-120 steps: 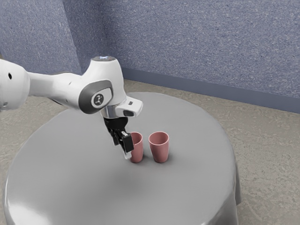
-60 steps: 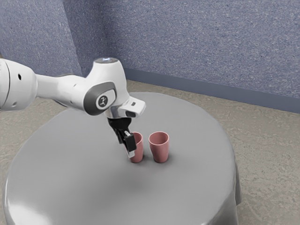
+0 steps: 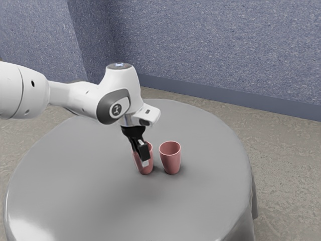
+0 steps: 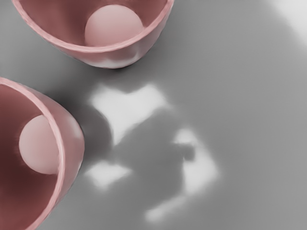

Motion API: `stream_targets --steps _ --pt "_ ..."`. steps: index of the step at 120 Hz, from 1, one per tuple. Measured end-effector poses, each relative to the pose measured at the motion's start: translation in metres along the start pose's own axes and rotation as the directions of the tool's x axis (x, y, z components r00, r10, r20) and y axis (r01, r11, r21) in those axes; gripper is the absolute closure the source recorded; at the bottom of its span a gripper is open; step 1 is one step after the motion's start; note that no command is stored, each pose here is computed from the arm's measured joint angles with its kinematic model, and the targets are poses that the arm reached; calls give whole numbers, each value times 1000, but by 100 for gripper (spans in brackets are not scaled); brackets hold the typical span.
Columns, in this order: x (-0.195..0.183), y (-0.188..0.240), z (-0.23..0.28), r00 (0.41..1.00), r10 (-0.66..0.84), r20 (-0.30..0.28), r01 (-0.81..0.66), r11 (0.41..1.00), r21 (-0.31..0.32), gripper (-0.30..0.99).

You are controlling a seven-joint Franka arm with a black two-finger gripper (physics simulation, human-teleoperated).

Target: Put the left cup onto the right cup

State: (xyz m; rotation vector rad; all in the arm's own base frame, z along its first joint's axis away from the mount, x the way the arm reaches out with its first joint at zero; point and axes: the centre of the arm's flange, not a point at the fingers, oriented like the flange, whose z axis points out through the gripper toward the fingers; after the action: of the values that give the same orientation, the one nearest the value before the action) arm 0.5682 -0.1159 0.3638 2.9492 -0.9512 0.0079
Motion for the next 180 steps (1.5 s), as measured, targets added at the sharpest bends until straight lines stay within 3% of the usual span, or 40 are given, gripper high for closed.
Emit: stream_targets --steps 180 --pt "16 -17 45 999 31 23 -31 999 21 2"
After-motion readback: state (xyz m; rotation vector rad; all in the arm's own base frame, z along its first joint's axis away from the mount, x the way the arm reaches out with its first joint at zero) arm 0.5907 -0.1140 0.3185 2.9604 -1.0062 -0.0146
